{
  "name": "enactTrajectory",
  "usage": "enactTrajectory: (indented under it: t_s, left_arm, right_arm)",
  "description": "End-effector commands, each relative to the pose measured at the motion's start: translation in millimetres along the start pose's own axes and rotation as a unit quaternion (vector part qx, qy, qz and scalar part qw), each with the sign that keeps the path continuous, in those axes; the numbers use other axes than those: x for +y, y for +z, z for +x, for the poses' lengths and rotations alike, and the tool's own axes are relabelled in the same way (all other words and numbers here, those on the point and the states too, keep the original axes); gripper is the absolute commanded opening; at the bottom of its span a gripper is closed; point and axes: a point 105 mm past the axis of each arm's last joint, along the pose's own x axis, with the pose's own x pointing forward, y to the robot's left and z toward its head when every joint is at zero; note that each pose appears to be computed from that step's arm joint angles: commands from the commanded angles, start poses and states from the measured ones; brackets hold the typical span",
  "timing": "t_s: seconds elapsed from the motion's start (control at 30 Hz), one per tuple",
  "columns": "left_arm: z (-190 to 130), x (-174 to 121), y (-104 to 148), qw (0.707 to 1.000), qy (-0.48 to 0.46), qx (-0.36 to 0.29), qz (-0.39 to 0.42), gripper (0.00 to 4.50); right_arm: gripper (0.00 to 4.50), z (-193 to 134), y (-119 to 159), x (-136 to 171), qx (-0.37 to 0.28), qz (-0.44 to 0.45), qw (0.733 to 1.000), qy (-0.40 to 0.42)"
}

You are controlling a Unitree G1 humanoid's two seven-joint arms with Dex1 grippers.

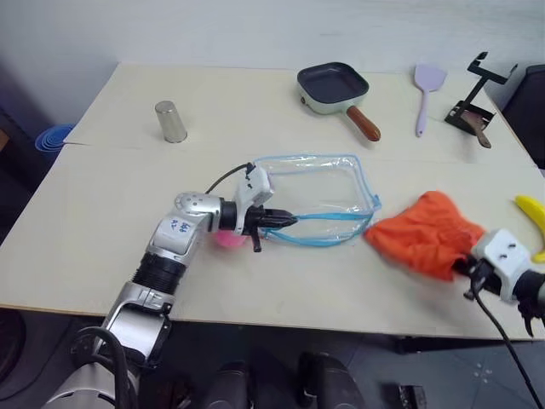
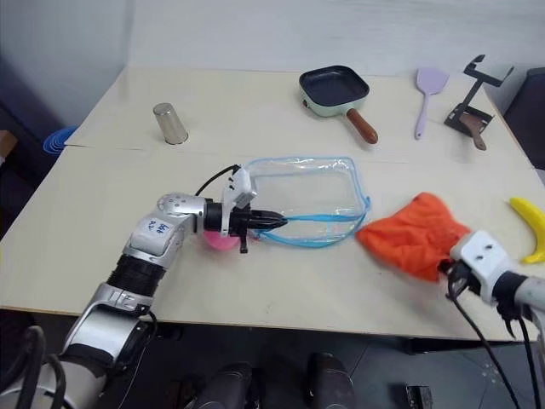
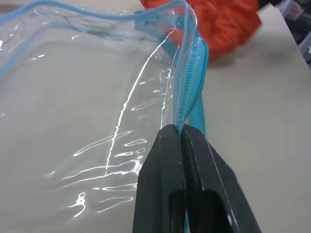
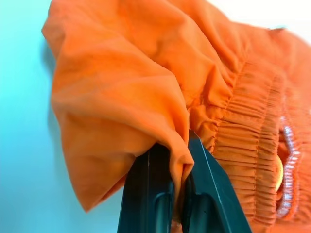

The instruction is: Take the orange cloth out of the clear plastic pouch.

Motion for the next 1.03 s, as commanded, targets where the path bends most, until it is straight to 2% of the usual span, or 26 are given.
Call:
enactTrajectory:
  t_s: [0.03, 0.1, 0.23, 0.33, 0.43, 0.47, 0.5, 0.63, 0.7, 0.77, 0.83, 0.93, 1.03]
  left_arm:
    - [-7, -1, 5, 0.999, -0.003, 0.013, 0.041, 0.0]
    - [-12, 0, 2, 0.998, 0.001, 0.024, 0.053, 0.0]
    - [-16, -9, -2, 0.998, -0.024, 0.029, 0.052, 0.0]
    - [-22, -16, 6, 0.998, -0.034, 0.009, 0.056, 0.66]
    - [-41, -29, 18, 0.994, -0.058, -0.036, 0.088, 1.62]
    - [-51, -32, 18, 0.993, -0.057, -0.045, 0.096, 1.89]
    - [-59, -33, 17, 0.993, -0.054, -0.047, 0.098, 1.9]
    - [-100, -33, 9, 0.99, 0.007, -0.054, 0.132, 1.9]
    - [-117, -38, 1, 0.987, 0.055, -0.056, 0.138, 1.9]
    - [-129, -54, -23, 0.988, 0.074, -0.022, 0.137, 1.9]
    - [-141, -67, -49, 0.986, 0.098, 0.012, 0.134, 1.9]
    - [-160, -80, -67, 0.983, 0.139, 0.02, 0.115, 1.9]
    - [-170, -85, -78, 0.981, 0.156, 0.036, 0.115, 1.9]
  right_arm:
    - [0.02, 11, -10, -14, 0.006, 0.015, 0.999, -0.05]
    - [0.02, 21, -13, -18, 0.008, 0.037, 0.997, -0.068]
    - [0.02, 36, -10, -4, -0.008, 0.075, 0.997, -0.035]
    - [0.84, 27, -3, 6, -0.03, 0.047, 0.998, 0.015]
    - [1.86, 3, 29, 1, -0.139, 0.021, 0.99, 0.019]
    - [2.21, -6, 33, -2, -0.151, 0.007, 0.988, 0.013]
    - [2.48, -12, 34, -1, -0.149, -0.003, 0.989, 0.015]
    - [3.78, -33, 52, 42, -0.189, -0.019, 0.972, 0.141]
    - [3.78, -34, 62, 71, -0.22, -0.045, 0.955, 0.192]
    - [3.78, -30, 63, 100, -0.234, -0.074, 0.942, 0.228]
    - [3.78, -25, 65, 118, -0.255, -0.044, 0.931, 0.257]
    - [4.38, -14, 62, 129, -0.267, -0.049, 0.926, 0.263]
    - [4.45, -2, 51, 126, -0.256, -0.062, 0.933, 0.247]
